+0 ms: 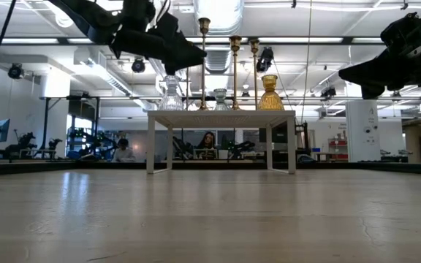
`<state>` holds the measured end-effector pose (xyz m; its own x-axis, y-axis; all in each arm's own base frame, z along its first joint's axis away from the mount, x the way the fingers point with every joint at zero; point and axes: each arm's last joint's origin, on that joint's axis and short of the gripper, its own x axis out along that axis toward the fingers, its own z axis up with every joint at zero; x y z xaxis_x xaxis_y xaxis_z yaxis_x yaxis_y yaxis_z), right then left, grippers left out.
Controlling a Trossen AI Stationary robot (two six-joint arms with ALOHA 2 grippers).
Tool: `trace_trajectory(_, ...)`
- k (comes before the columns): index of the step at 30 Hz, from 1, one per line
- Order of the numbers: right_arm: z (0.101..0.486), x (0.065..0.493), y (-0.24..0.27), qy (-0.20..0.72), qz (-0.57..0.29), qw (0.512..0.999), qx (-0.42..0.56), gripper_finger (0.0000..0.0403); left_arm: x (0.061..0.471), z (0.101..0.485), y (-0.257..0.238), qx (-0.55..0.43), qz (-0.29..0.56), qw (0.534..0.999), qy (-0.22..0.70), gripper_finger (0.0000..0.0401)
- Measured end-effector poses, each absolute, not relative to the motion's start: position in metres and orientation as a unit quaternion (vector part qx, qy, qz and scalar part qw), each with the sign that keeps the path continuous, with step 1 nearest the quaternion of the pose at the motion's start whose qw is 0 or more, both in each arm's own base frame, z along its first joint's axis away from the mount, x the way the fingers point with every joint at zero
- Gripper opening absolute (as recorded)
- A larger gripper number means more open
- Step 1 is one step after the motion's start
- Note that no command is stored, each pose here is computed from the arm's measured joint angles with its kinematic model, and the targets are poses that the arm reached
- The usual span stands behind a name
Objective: Pick & Place candle stick holders
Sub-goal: Return to Home Position
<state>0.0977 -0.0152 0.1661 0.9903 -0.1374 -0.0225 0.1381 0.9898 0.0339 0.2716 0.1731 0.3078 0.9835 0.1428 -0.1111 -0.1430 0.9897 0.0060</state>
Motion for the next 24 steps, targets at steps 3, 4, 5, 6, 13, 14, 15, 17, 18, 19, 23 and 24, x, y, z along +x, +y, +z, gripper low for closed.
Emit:
trace_trajectory(3,0.166,0.098,-0.015,0.01,-0.069,0.997,0.018,0.0009,0.268,0.313,0.171,0.01,0.073,0.996,0.049,0.019)
trace_trajectory(4,0.166,0.098,-0.015,0.01,-0.069,0.997,0.018,0.0009,0.266,0.315,0.17,0.01,0.073,0.996,0.049,0.019)
trace_trajectory(5,0.166,0.098,-0.015,0.01,-0.069,0.997,0.018,0.0009,0.264,0.316,0.169,0.009,0.074,0.996,0.052,0.019)
trace_trajectory(6,0.166,0.098,-0.015,0.01,-0.069,0.997,0.018,0.0009,0.263,0.316,0.168,0.008,0.074,0.996,0.056,0.019)
trace_trajectory(13,0.166,0.098,-0.015,0.01,-0.069,0.997,0.018,0.0009,0.25,0.322,0.161,0.01,0.076,0.994,0.081,0.019)
trace_trajectory(14,0.166,0.098,-0.015,0.01,-0.069,0.997,0.018,0.0009,0.248,0.324,0.16,0.011,0.076,0.994,0.082,0.019)
trace_trajectory(15,0.166,0.098,-0.015,0.01,-0.069,0.997,0.018,0.0009,0.247,0.325,0.158,0.014,0.076,0.994,0.082,0.019)
trace_trajectory(17,0.166,0.098,-0.015,0.01,-0.069,0.997,0.018,0.0009,0.243,0.329,0.156,0.015,0.076,0.994,0.081,0.019)
trace_trajectory(18,0.166,0.098,-0.015,0.01,-0.069,0.997,0.018,0.0009,0.24,0.331,0.154,0.017,0.076,0.994,0.079,0.019)
trace_trajectory(19,0.166,0.098,-0.015,0.01,-0.069,0.997,0.018,0.0009,0.238,0.334,0.152,0.018,0.077,0.994,0.076,0.019)
trace_trajectory(23,0.166,0.098,-0.015,0.01,-0.069,0.997,0.018,0.0009,0.227,0.344,0.145,0.008,0.078,0.995,0.068,0.019)
trace_trajectory(24,0.166,0.098,-0.015,0.01,-0.069,0.997,0.018,0.0009,0.224,0.347,0.143,0.001,0.079,0.995,0.067,0.019)
